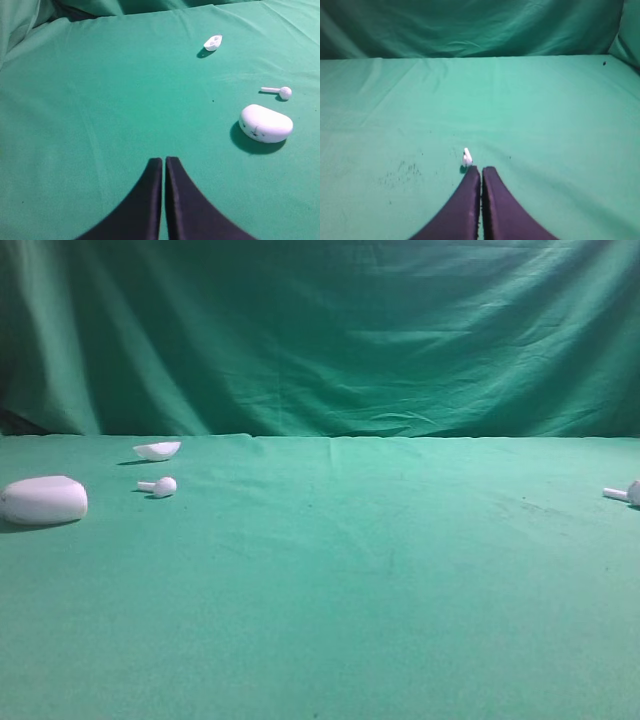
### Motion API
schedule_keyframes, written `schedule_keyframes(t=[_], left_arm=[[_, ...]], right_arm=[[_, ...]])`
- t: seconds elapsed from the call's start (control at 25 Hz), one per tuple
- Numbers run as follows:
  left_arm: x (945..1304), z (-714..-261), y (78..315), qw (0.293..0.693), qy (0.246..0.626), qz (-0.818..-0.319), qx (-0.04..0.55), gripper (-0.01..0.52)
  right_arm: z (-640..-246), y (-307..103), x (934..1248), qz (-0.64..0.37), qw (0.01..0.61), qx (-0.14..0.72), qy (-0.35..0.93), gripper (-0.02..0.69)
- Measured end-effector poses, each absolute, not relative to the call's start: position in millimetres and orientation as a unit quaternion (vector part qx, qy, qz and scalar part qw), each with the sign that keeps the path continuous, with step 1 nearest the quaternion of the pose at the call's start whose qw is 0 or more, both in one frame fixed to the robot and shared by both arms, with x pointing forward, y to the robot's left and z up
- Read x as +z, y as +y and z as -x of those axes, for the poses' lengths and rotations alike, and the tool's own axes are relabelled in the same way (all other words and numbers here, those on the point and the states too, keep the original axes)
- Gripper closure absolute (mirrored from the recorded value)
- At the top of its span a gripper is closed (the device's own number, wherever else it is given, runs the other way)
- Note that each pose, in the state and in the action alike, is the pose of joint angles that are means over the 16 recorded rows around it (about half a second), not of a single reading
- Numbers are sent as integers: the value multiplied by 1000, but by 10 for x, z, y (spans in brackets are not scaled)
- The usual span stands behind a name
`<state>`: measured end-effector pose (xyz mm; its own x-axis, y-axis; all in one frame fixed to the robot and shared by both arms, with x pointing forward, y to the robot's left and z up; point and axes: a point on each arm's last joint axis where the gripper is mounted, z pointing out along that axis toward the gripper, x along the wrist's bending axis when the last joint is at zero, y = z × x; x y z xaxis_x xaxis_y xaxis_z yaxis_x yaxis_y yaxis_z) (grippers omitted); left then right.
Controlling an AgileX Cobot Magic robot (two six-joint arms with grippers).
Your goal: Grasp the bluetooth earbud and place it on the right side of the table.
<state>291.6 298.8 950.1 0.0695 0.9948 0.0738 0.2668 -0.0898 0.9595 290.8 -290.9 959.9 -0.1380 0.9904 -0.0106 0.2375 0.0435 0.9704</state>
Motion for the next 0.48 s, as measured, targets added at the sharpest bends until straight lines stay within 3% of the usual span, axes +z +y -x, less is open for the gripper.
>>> schedule_keyframes(t=[0.48], left_arm=[[9501, -2916, 2988, 421, 527, -598, 433, 514]], right_arm=[[-2902, -2908, 9443, -533, 383, 440, 612, 665]])
